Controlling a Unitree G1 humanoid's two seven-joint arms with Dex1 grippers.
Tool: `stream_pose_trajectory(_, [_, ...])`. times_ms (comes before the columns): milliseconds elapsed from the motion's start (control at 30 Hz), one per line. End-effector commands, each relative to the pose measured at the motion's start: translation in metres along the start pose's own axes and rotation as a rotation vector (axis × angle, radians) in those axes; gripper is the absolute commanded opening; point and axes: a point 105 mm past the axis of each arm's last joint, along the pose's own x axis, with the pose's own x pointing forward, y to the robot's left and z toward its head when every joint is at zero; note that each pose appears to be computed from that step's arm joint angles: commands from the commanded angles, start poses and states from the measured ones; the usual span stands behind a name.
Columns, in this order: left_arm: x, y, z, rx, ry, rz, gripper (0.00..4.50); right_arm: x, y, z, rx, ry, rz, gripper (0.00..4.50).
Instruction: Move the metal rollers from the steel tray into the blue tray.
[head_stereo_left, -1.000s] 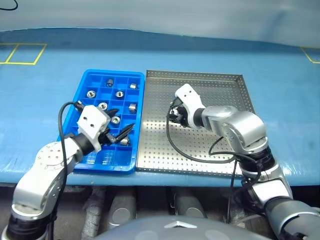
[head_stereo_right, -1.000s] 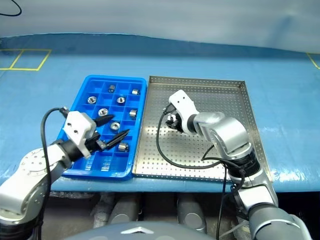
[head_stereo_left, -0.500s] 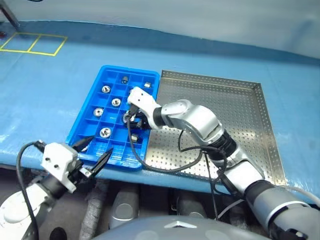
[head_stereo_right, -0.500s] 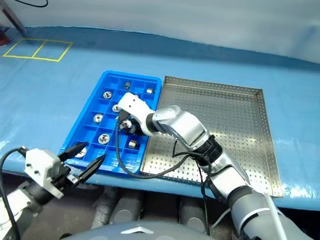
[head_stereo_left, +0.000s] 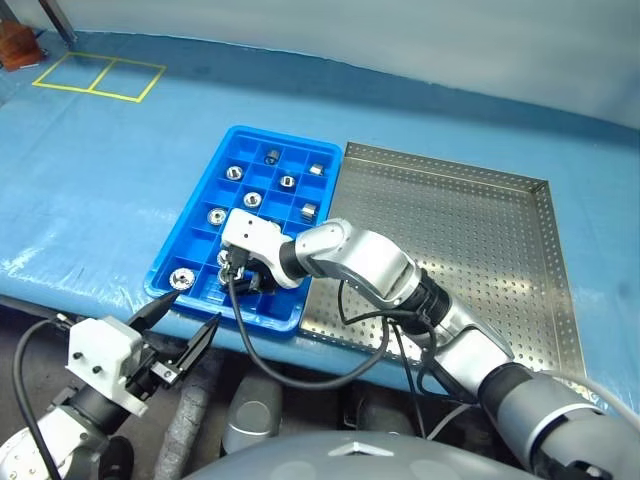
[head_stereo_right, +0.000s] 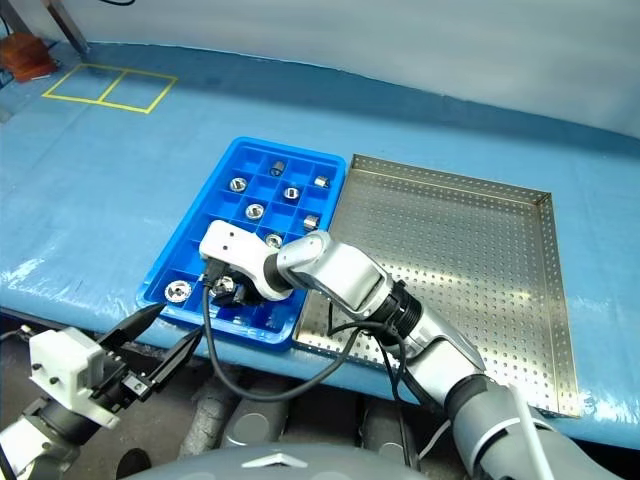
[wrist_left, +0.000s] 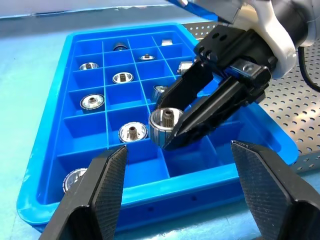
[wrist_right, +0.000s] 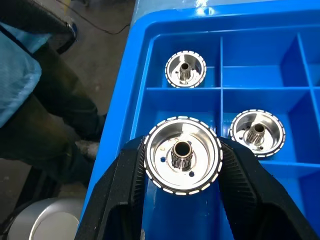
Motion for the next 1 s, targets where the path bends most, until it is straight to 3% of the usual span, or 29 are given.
stream_pose_trajectory(33, [0.001,-0.005,0.012,0.032,-0.044,-0.015,3.64,-0.003,0.004,0.001,-0.031,-0.009,0.011,1.72])
stream_pose_trajectory(200, [0.006,-0.006,0.012,0.037,-0.051,-0.037,3.64,-0.008,0.002,-0.014,-0.020,0.038,0.013,1.72])
stream_pose_trajectory(433, [0.014,-0.005,0.012,0.052,-0.058,-0.081,3.64,-0.010,0.001,-0.018,-0.008,0.040,-0.020,4.02])
stream_pose_trajectory(700, [0.034,0.006,0.039,0.110,-0.154,-0.160,3.64,-0.051,-0.029,0.011,0.074,-0.177,-0.201,4.02])
stream_pose_trajectory(1000, [0.107,-0.002,0.061,0.186,-0.204,-0.412,3.64,-0.131,-0.050,-0.026,0.127,-0.282,-0.591,4.02])
